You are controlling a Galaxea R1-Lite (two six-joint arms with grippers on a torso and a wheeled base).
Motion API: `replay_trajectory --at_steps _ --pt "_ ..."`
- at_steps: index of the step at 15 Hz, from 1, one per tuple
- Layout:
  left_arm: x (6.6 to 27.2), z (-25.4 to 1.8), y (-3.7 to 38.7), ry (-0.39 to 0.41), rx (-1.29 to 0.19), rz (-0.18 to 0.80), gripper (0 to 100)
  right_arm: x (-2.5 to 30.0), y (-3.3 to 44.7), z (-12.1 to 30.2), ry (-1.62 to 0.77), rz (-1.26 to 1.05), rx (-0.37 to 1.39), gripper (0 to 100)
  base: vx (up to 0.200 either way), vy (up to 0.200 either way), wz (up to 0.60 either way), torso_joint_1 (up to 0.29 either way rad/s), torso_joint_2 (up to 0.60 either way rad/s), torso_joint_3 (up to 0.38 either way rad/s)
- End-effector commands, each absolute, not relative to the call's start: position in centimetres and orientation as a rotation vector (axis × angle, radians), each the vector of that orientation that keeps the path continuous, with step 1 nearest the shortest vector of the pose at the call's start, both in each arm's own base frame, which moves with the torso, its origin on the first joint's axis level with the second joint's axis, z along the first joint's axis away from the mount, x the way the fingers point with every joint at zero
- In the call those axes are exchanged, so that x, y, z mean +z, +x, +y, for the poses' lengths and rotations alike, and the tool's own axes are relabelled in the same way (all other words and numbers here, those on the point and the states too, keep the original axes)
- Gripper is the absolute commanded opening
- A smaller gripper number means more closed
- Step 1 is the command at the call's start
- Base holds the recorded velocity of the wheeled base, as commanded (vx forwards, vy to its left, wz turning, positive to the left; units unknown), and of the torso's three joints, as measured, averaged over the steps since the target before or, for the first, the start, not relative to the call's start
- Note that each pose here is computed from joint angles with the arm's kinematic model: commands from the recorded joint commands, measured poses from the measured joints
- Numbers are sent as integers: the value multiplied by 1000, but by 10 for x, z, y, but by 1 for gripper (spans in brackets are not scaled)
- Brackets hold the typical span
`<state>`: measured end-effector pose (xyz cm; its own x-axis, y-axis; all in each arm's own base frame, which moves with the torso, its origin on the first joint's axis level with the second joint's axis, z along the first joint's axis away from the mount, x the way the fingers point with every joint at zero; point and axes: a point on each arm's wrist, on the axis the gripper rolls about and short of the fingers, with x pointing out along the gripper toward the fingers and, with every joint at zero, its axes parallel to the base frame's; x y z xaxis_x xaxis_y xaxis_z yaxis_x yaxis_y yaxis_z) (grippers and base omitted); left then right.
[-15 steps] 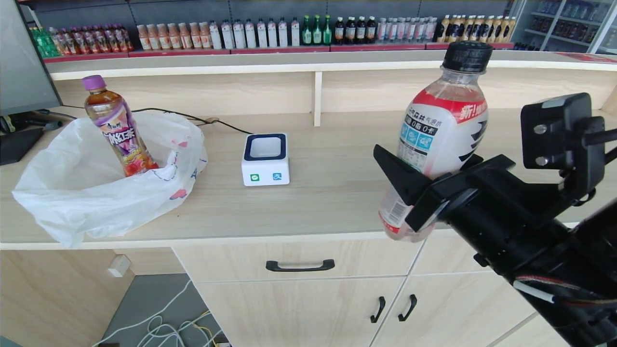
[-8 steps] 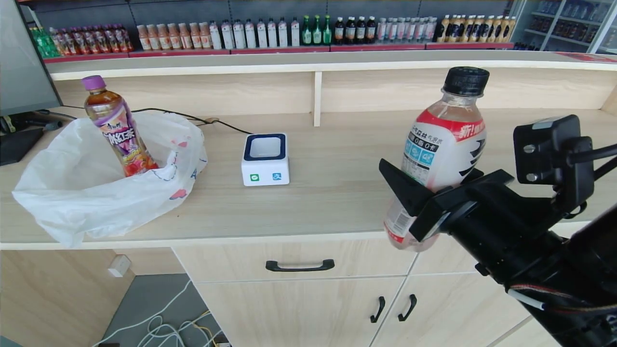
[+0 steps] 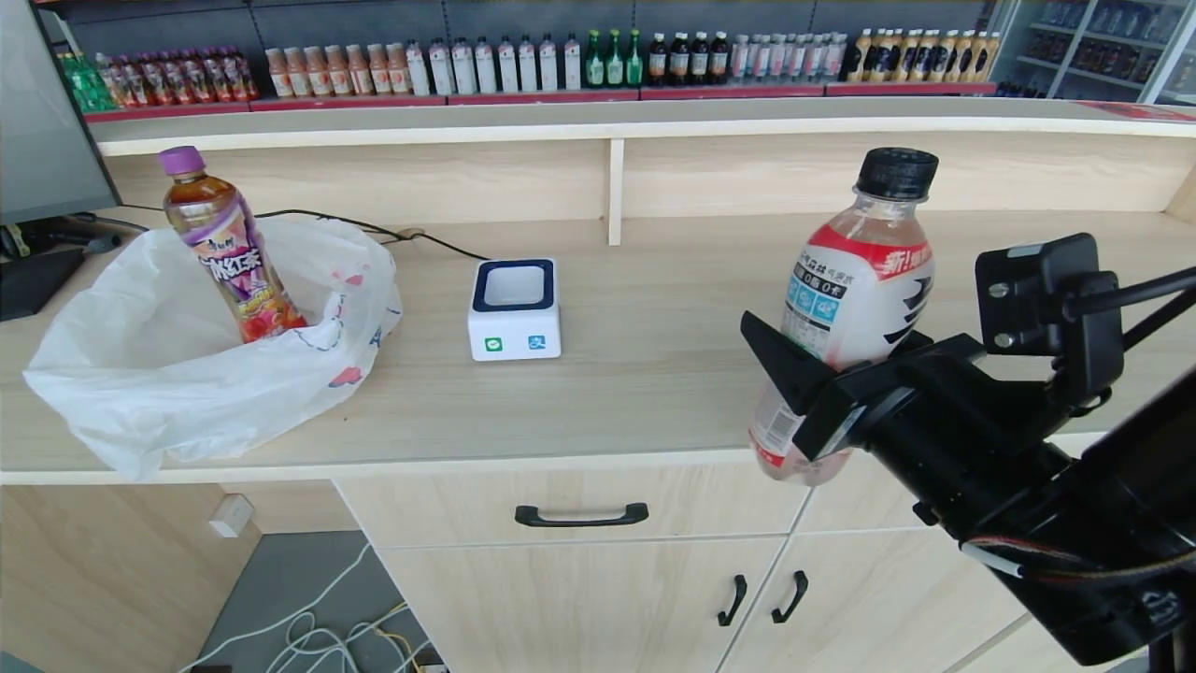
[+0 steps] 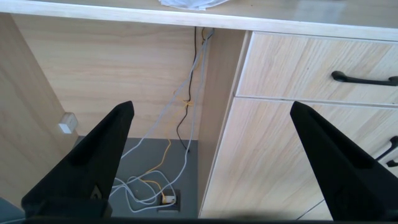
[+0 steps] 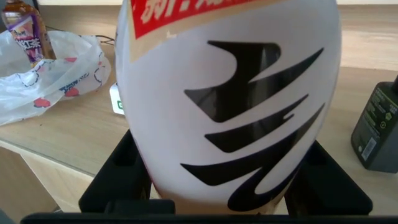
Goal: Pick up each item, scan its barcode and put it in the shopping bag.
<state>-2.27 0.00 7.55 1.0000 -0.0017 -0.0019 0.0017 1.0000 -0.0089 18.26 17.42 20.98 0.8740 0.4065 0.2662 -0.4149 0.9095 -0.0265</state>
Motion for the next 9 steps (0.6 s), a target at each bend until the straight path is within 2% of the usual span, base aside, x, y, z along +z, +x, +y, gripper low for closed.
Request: replay_trajectory --at_steps 1,9 --pt "76 0 -23 -9 -2 2 100 207 187 177 31 -262 425 0 0 200 0 2 2 7" --pt "76 0 -23 -9 -2 2 100 209 188 175 34 -269 415 0 0 200 0 1 4 2"
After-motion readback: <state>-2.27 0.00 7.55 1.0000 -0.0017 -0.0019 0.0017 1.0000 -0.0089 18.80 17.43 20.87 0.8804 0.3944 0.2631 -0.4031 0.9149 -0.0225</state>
